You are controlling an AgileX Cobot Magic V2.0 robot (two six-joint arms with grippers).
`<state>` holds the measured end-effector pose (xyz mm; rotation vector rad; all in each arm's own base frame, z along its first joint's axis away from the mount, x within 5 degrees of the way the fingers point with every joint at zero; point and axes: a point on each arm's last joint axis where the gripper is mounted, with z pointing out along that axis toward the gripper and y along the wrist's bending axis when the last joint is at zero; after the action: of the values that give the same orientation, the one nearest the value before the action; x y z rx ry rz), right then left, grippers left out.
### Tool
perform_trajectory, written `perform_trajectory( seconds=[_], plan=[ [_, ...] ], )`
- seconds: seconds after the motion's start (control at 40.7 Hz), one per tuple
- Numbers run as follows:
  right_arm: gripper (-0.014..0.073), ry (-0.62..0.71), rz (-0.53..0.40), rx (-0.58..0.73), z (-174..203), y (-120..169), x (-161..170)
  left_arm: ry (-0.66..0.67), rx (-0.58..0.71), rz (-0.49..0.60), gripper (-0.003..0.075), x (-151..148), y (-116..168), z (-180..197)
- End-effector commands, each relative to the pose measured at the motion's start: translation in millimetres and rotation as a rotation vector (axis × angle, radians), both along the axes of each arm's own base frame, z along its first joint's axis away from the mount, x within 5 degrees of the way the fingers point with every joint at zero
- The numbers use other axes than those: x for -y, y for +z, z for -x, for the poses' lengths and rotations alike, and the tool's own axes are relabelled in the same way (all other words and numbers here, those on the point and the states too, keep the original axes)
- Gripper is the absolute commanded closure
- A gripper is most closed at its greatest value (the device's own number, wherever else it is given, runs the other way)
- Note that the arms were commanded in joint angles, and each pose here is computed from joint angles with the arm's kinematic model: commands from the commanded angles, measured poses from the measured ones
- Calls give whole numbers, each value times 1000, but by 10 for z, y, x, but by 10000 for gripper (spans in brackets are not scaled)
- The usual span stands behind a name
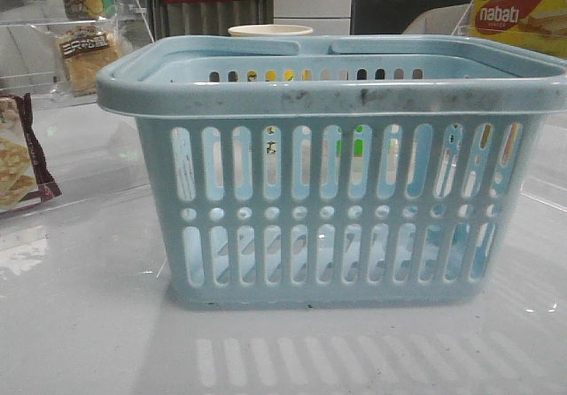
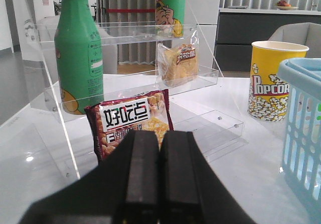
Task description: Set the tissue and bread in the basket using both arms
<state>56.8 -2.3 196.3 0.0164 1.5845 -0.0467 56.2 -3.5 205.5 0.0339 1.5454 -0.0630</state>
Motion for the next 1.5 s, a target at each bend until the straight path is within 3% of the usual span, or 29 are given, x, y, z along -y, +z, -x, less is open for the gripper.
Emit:
perform_trajectory(
  seconds=[0.0, 0.737, 0.909, 1.179, 1.474],
  plan=[
    [540, -7, 10, 100, 17, 86, 3, 0, 107, 14, 629, -2, 94, 23],
    [540, -7, 10, 100, 17, 86, 3, 0, 107, 14, 629, -2, 94, 23],
    [540, -6, 14, 184, 27, 164, 1, 1, 198, 22, 629, -5, 186, 39],
    [540, -7, 20, 320, 197, 811, -6, 1, 357, 23, 629, -15, 782, 205],
    [540, -9, 16, 259, 285, 1679, -8, -3, 303, 19, 629, -17, 1635, 309]
  ],
)
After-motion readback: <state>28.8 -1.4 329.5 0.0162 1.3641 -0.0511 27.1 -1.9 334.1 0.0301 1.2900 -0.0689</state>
